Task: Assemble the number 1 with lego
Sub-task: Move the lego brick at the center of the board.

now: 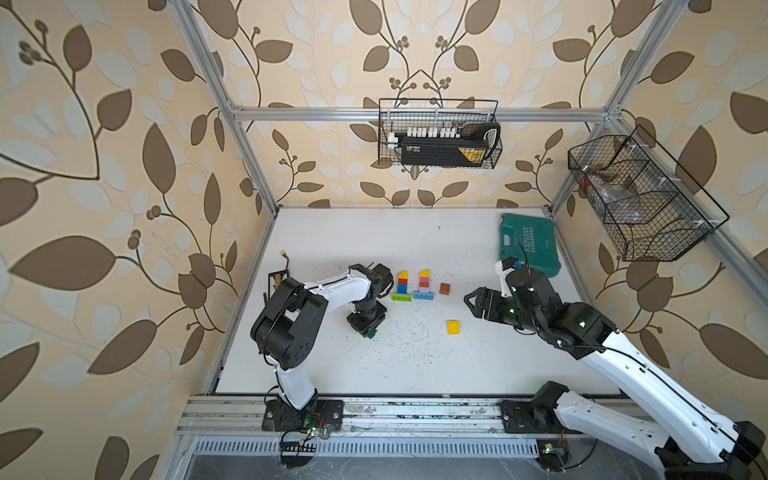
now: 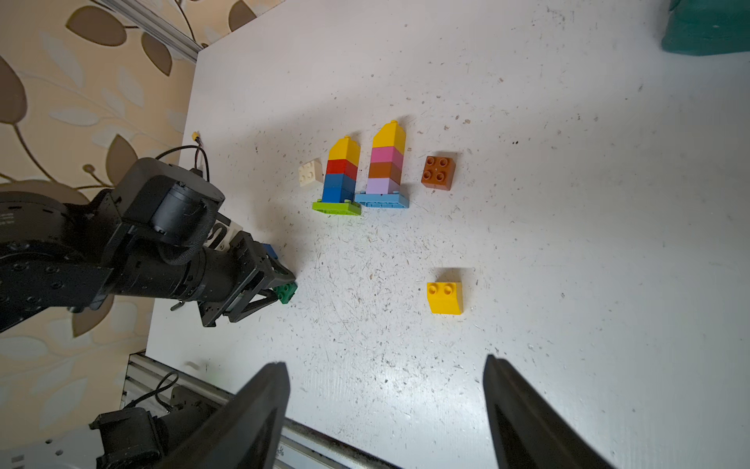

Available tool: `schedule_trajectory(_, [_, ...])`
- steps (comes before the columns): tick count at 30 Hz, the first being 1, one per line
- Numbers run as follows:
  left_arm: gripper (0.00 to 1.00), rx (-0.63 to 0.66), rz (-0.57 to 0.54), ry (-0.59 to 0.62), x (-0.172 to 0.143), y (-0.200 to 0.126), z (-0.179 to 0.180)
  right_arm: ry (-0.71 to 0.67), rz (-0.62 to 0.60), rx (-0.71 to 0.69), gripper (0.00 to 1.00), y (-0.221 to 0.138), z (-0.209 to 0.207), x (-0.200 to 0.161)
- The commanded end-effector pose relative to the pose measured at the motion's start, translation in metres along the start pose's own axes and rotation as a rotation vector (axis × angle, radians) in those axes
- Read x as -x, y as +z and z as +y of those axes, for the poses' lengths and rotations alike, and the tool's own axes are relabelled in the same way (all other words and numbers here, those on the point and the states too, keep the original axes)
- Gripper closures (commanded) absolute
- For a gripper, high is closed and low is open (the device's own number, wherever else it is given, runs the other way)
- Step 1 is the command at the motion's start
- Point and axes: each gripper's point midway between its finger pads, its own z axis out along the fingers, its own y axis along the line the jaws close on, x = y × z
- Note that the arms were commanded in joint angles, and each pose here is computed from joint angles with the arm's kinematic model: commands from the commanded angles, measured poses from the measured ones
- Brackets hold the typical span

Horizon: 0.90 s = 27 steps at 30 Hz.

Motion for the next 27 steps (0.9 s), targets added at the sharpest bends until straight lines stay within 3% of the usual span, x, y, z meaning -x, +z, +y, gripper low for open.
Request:
schedule_trajectory(1, [0.66, 0.010, 0.024, 0.003, -0.016, 0.001, -0.001, -0.013, -0.007, -0.038, 0.21, -0.005, -0.015, -0.006])
schedule_trajectory(6, [0.76, 0.001, 0.001, 0.051, -0.048, -0.011, -0.018, 0.001, -0.017, -0.036, 0.21, -0.009, -0.020, -0.009])
schedule_trajectory(11, [0.75, -0.092, 0.052, -0.005, -0.084, -0.006, -0.042, 0.023, 0.023, -0.035, 0.21, -0.004, -0.026, -0.023])
schedule_trajectory(17, [0.71, -0.141, 0.102, -0.084, -0.099, 0.008, -0.056, 0.030, 0.034, -0.036, 0.21, -0.011, -0.034, -0.031])
schedule_trajectory(18, [0.66, -0.152, 0.109, -0.094, -0.101, 0.009, -0.058, 0.028, 0.028, -0.038, 0.21, -0.013, -0.035, -0.031])
schedule_trajectory(23, [0.21, -0.182, 0.125, -0.091, -0.108, 0.007, -0.071, 0.025, 0.010, -0.043, 0.20, -0.021, -0.038, -0.030])
schedule_trajectory(27, [0.04, -0.224, 0.128, -0.076, -0.110, 0.002, -0.083, 0.025, 0.021, -0.036, 0.20, -0.021, -0.036, -0.031])
